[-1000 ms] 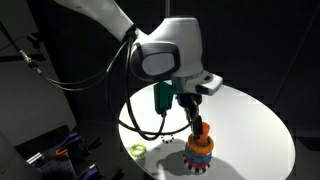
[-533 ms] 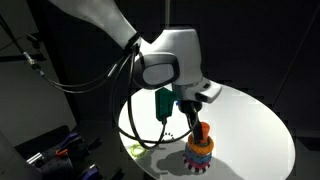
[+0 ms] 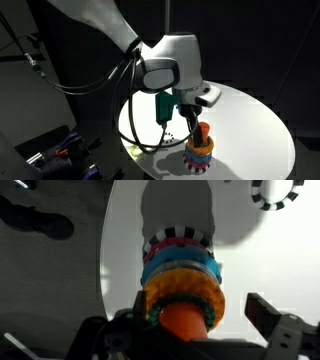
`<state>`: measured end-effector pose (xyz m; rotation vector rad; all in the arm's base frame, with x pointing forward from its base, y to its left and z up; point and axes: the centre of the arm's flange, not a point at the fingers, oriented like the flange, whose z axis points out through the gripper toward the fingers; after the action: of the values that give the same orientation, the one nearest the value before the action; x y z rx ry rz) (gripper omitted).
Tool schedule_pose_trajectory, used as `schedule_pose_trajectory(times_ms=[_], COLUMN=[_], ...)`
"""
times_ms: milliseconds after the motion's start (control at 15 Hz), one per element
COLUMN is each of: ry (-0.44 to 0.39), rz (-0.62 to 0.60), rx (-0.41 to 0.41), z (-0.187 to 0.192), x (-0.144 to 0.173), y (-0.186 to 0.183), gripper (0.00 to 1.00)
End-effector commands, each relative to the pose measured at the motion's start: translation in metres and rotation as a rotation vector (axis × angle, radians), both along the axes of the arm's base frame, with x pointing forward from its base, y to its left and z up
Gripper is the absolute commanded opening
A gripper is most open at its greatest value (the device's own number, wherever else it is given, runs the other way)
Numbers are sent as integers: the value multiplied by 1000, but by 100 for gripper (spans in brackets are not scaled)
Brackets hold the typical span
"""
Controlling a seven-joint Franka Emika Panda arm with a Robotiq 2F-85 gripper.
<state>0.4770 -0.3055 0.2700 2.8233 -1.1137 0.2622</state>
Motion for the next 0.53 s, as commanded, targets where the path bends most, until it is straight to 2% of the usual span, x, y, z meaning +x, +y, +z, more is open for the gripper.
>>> schedule_pose_trajectory(times_ms=[0,467], ry=[-5,14], rz=[-10,-16], rx=[-8,-8], z=[-2,-8], x=[-5,-8], y=[-4,-7], gripper=[100,100])
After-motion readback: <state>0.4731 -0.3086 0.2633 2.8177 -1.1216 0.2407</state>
